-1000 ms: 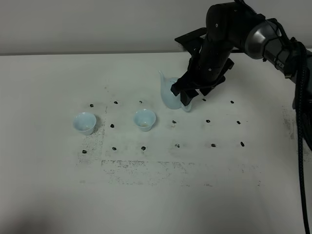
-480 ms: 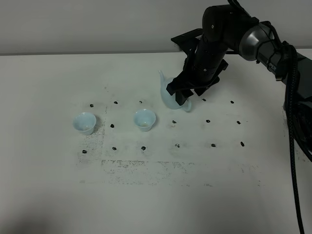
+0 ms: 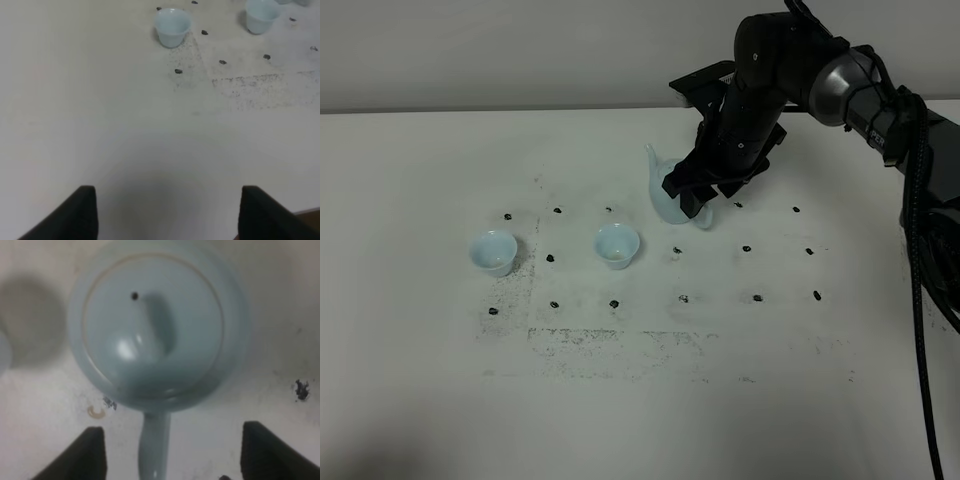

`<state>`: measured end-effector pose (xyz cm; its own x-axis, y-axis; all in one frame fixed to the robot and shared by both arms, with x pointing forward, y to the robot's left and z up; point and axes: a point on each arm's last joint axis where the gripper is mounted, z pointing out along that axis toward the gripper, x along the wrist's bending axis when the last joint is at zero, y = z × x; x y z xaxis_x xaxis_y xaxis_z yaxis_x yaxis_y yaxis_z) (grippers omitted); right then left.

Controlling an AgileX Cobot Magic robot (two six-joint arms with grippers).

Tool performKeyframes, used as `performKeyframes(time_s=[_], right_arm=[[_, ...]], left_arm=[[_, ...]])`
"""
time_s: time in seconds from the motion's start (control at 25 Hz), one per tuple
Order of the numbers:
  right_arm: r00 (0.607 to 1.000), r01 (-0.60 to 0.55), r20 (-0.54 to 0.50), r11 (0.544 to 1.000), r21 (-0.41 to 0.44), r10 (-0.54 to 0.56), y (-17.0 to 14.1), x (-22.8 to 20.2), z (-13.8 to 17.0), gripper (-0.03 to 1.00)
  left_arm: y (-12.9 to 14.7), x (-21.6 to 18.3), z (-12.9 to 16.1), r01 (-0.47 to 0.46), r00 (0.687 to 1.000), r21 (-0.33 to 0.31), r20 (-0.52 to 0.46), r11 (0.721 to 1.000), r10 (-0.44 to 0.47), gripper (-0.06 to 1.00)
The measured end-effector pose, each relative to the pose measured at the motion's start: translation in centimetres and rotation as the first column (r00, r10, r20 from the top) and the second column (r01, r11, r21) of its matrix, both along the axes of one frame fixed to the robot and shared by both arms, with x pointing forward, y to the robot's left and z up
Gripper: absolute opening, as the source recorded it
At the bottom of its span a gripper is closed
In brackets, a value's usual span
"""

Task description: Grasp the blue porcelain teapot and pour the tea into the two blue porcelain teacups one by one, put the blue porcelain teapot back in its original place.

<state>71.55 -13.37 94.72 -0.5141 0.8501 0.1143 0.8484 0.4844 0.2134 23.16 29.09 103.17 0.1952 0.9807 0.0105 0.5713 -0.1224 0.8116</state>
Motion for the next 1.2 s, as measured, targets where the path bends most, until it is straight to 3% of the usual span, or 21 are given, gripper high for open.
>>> performKeyframes(time_s=[0.44, 1.2], right_arm=[[1.0, -0.003, -0.014, 1.0, -0.011, 0.003, 0.0, 0.1, -0.9, 0.53], [1.0, -0.002, -0.024, 1.0, -0.021, 0.001, -0.1, 0.2, -1.5, 0.52]], left_arm=[[0.0, 0.0, 0.0, 0.0, 1.0, 0.0, 0.0, 1.0, 0.0, 0.61], [0.0, 0.0, 0.0, 0.0, 1.0, 0.0, 0.0, 1.0, 0.0, 0.61]])
